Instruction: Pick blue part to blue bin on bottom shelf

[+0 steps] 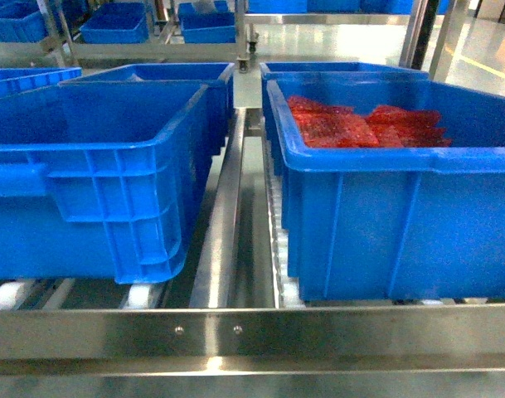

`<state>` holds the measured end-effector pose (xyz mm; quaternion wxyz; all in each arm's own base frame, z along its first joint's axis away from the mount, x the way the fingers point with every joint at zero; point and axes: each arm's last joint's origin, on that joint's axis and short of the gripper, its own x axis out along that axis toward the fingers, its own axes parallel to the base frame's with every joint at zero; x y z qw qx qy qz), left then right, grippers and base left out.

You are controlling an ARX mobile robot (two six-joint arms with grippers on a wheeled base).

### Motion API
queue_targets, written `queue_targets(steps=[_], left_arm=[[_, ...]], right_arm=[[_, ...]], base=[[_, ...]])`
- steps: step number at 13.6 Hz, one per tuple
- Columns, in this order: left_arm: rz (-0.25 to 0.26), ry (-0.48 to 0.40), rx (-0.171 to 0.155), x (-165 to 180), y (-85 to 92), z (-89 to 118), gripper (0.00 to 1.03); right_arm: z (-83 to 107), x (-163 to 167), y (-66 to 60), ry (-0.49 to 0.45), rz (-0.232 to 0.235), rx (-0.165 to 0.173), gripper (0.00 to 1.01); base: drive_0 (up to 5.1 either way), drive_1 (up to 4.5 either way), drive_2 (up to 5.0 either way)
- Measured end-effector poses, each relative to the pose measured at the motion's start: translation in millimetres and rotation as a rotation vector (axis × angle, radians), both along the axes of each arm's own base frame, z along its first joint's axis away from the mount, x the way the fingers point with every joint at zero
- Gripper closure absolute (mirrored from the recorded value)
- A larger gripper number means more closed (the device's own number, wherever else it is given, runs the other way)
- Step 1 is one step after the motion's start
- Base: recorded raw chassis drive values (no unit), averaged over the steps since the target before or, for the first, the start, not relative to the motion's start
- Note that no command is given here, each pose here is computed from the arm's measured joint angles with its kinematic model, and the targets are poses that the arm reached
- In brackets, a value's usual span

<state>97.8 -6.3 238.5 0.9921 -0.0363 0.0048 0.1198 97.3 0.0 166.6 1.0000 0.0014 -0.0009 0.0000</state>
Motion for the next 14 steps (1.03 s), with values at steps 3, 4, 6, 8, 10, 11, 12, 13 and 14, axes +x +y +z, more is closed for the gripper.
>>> queue_targets(steps=[3, 4, 6, 8, 10, 11, 12, 13, 14], left_arm=[[0.000, 0.005, 0.001, 0.5, -0.1, -0.4, 0.60], [-0.002, 0.003, 0.001, 0.4, -0.1, -0.3, 0.60], [-0.001, 0.007, 0.001, 0.5, -0.1, -0.6, 0.60], [0.000, 0.002, 0.000, 0.3, -0.1, -0.2, 0.60], [-0.003, 0.009, 0.002, 0.7, -0.2, -0.8, 0.60], [-0.003, 0.005, 0.001, 0.5, -0.2, -0.4, 0.60], [-0.003, 0.007, 0.001, 0.5, -0.2, -0.6, 0.60], [-0.003, 0.005, 0.001, 0.5, -0.2, -0.4, 0.60], [-0.003, 0.005, 0.001, 0.5, -0.2, -0.4, 0.60]], right_arm=[[-0.3, 0.0, 0.0, 0.003, 0.000, 0.000, 0.03], [0.2, 0.0, 0.0, -0.002, 0.000, 0.000, 0.03], [-0.3, 0.0, 0.0, 0.003, -0.002, 0.000, 0.03], [0.1, 0.0, 0.0, -0.001, 0.001, 0.000, 0.03], [0.0, 0.0, 0.0, 0.000, 0.000, 0.000, 0.03], [-0.1, 0.0, 0.0, 0.001, 0.000, 0.000, 0.03], [-0.1, 0.0, 0.0, 0.001, 0.000, 0.000, 0.03], [-0.1, 0.0, 0.0, 0.001, 0.000, 0.000, 0.03], [-0.1, 0.0, 0.0, 0.001, 0.000, 0.000, 0.03]], base=[[0.0, 4.06, -4.1], [0.0, 4.05, -4.1], [0.0, 4.07, -4.0], [0.0, 2.03, -2.1], [0.0, 0.00, 0.0], [0.0, 0.00, 0.0], [0.0, 0.00, 0.0], [0.0, 0.00, 0.0], [0.0, 0.00, 0.0]])
